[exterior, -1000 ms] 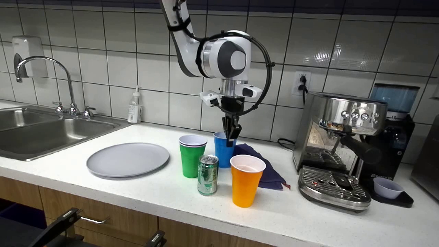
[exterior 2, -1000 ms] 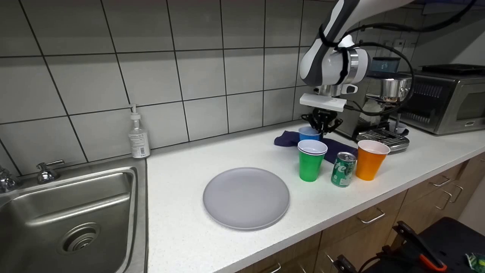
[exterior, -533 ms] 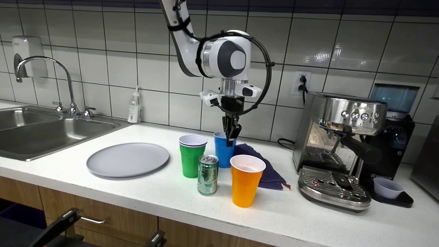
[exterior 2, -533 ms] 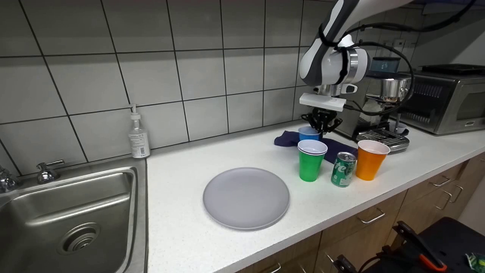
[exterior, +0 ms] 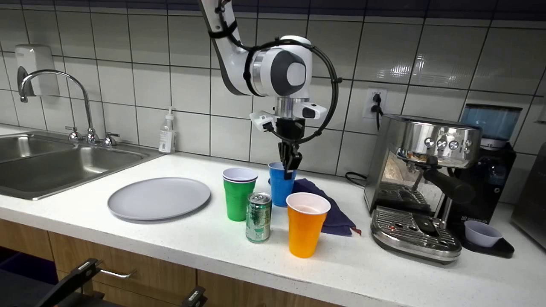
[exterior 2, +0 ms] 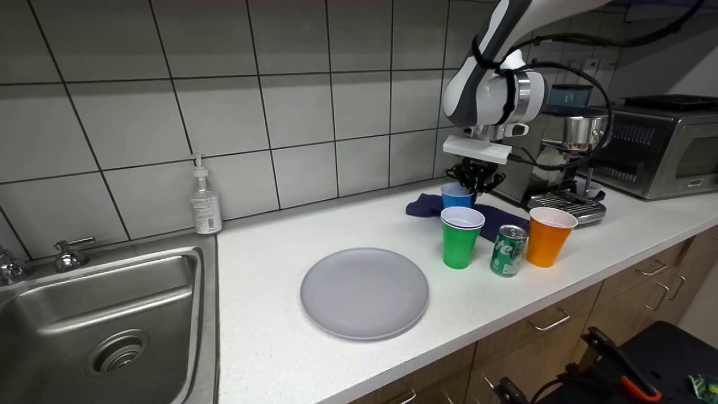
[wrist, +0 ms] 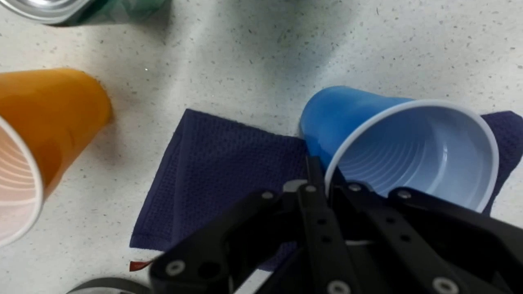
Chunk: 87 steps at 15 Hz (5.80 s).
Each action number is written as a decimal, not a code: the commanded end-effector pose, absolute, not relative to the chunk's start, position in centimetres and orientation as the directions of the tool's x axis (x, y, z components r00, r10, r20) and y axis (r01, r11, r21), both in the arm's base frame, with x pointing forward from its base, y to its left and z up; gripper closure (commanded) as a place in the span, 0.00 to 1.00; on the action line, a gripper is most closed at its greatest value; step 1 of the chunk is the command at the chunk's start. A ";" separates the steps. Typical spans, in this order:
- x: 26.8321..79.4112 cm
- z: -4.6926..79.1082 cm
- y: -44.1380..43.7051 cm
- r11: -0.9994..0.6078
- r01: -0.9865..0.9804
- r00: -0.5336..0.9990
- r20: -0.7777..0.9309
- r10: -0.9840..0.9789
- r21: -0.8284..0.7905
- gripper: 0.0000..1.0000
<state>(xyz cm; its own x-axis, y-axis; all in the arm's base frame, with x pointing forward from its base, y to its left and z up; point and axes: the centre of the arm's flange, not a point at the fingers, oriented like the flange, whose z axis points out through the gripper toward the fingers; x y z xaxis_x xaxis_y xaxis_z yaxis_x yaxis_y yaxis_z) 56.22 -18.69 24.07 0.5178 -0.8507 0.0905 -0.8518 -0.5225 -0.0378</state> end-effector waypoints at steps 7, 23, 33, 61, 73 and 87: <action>54.9 26.8 -18.8 -0.585 -0.803 0.551 0.233 -0.801 -0.114 0.99; 49.9 32.0 -17.9 -0.697 -0.694 0.632 0.312 -0.710 -0.180 0.99; 46.3 35.9 -17.0 -0.789 -0.578 0.715 0.337 -0.613 -0.210 0.99; 42.5 35.5 -12.7 -0.897 -0.402 0.885 0.171 -0.432 -0.186 0.99; 43.0 34.0 -12.5 -0.896 -0.413 0.886 0.157 -0.437 -0.162 0.99; 43.9 31.4 -12.8 -0.891 -0.439 0.880 0.145 -0.453 -0.119 0.99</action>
